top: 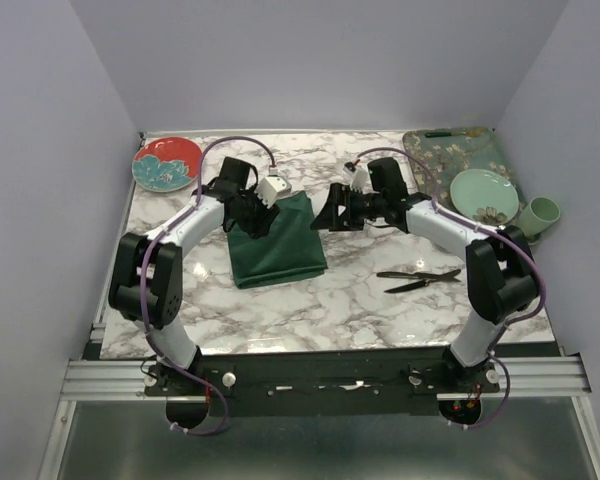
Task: Fold the napkin into a case and place the utensils inside
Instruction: Move the lower triangle-folded napkin to the center of the board.
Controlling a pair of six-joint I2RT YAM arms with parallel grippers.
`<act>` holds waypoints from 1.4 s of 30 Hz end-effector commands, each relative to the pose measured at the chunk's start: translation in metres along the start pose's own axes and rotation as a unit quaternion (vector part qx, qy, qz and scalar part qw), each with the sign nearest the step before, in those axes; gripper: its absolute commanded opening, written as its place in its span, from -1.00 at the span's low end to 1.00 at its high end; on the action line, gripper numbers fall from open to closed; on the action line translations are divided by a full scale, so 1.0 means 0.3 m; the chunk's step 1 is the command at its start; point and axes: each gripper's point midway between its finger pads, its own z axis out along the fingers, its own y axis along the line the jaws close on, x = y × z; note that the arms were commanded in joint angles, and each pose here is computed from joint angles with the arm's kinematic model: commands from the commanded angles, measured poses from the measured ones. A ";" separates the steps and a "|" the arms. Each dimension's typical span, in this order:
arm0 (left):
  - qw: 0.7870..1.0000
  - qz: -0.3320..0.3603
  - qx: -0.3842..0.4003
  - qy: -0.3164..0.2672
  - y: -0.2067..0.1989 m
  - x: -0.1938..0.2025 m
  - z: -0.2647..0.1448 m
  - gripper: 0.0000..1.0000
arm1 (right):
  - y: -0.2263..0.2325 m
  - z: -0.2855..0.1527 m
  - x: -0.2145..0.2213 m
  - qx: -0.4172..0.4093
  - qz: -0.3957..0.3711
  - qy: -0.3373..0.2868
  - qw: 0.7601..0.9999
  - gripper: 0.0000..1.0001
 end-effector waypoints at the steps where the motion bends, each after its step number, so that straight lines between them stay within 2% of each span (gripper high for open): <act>1: 0.997 0.016 0.069 0.025 -0.043 -0.012 0.069 0.18 | -0.162 -0.030 -0.080 0.050 0.024 -0.019 0.998 0.77; 4: 0.995 0.048 0.084 0.020 -0.076 -0.042 0.102 0.17 | -0.213 -0.054 -0.103 0.051 0.048 -0.025 0.997 0.64; 8: 0.987 0.105 0.112 0.037 -0.166 -0.018 0.144 0.15 | -0.258 -0.073 -0.102 0.056 0.068 -0.026 0.996 0.36; 11: 0.977 0.144 0.144 0.061 -0.248 0.037 0.161 0.13 | -0.273 -0.085 -0.092 0.061 0.071 -0.026 0.995 0.34; 16: 0.958 0.174 0.199 0.110 -0.353 0.168 0.139 0.13 | -0.283 -0.099 -0.083 0.061 0.069 -0.024 0.995 0.34; 22: 0.920 0.228 0.281 0.153 -0.473 0.304 0.056 0.08 | -0.280 -0.104 -0.064 0.055 0.063 -0.015 0.996 0.35; 27: 0.894 0.256 0.321 0.180 -0.525 0.410 -0.008 0.05 | -0.286 -0.085 -0.052 0.043 0.073 -0.004 0.996 0.35; 30: 0.881 0.284 0.336 0.177 -0.541 0.439 -0.038 0.05 | -0.281 -0.068 -0.052 0.032 0.082 0.001 0.996 0.34; 33: 0.876 0.301 0.341 0.158 -0.551 0.428 -0.051 0.11 | -0.277 -0.038 -0.048 0.019 0.102 0.009 0.995 0.36; 36: 0.873 0.318 0.344 0.138 -0.557 0.407 -0.057 0.17 | -0.258 0.010 -0.022 0.003 0.128 0.025 0.991 0.54; 42: 0.874 0.308 0.344 0.151 -0.548 0.409 -0.036 0.18 | -0.246 0.124 0.035 -0.008 0.185 0.063 0.981 0.63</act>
